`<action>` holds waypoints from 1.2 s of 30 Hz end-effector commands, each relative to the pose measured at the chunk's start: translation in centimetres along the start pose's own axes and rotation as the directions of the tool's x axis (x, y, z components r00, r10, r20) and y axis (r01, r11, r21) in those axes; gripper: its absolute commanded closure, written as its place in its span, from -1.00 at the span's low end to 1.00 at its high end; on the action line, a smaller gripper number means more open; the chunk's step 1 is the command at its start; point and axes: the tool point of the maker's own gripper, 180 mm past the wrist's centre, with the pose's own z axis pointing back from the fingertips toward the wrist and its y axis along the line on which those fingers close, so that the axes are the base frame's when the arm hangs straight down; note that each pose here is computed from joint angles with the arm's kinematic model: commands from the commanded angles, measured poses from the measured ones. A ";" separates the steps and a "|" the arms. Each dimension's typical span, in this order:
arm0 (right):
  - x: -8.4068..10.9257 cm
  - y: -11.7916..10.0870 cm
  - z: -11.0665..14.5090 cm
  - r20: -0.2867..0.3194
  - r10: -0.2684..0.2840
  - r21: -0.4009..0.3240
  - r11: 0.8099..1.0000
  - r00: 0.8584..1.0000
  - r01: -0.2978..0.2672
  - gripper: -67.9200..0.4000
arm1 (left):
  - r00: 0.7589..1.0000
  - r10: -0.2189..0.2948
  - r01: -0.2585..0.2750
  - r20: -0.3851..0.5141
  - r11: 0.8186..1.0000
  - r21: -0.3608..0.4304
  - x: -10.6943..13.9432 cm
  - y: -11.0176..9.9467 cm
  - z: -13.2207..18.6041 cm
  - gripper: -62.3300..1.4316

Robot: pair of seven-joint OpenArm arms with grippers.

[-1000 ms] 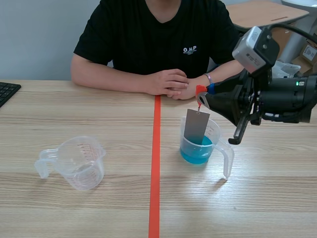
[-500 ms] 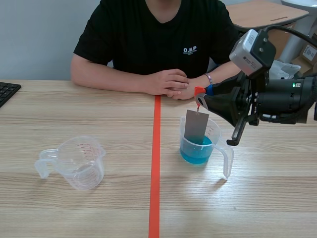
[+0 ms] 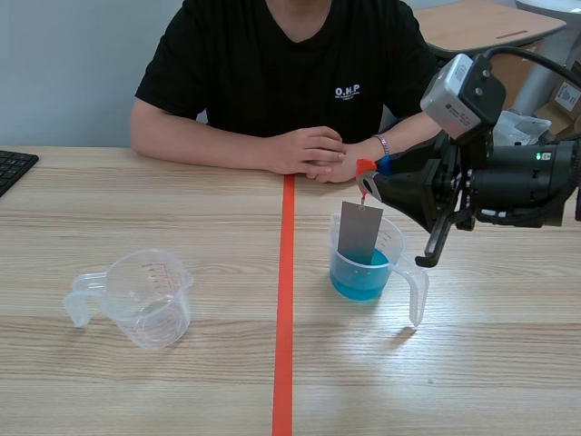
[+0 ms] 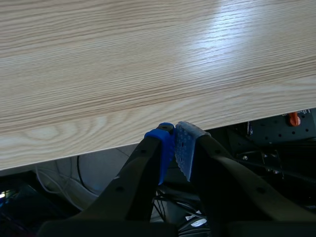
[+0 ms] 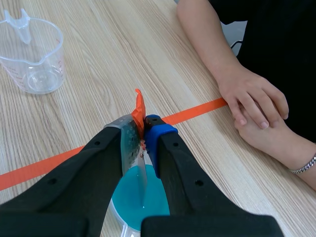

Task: Do the redox reaction experiment.
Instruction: 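Hold the plate still in the solution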

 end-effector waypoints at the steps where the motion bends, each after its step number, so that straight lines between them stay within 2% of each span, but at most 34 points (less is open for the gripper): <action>1: 0.2 -0.4 0.1 -0.011 0.022 0.002 1.000 1.000 -0.022 0.94 | 1.000 0.005 -0.005 0.022 1.000 -0.001 0.5 -0.1 0.0 0.81; 23: 0.4 -0.7 0.5 -0.011 0.034 0.001 0.999 0.999 -0.034 0.94 | 1.000 0.005 -0.005 0.022 1.000 -0.001 0.5 -0.1 0.0 0.81; 31: 2.2 -1.0 1.2 0.023 0.051 0.002 0.999 0.998 -0.051 0.94 | 1.000 0.005 -0.005 0.025 1.000 -0.001 0.6 -0.1 0.0 0.81; 36: 3.7 -2.0 2.0 0.055 0.069 -0.023 0.997 0.996 -0.068 0.94 | 1.000 0.005 -0.005 0.026 1.000 -0.001 0.6 -0.1 0.0 0.81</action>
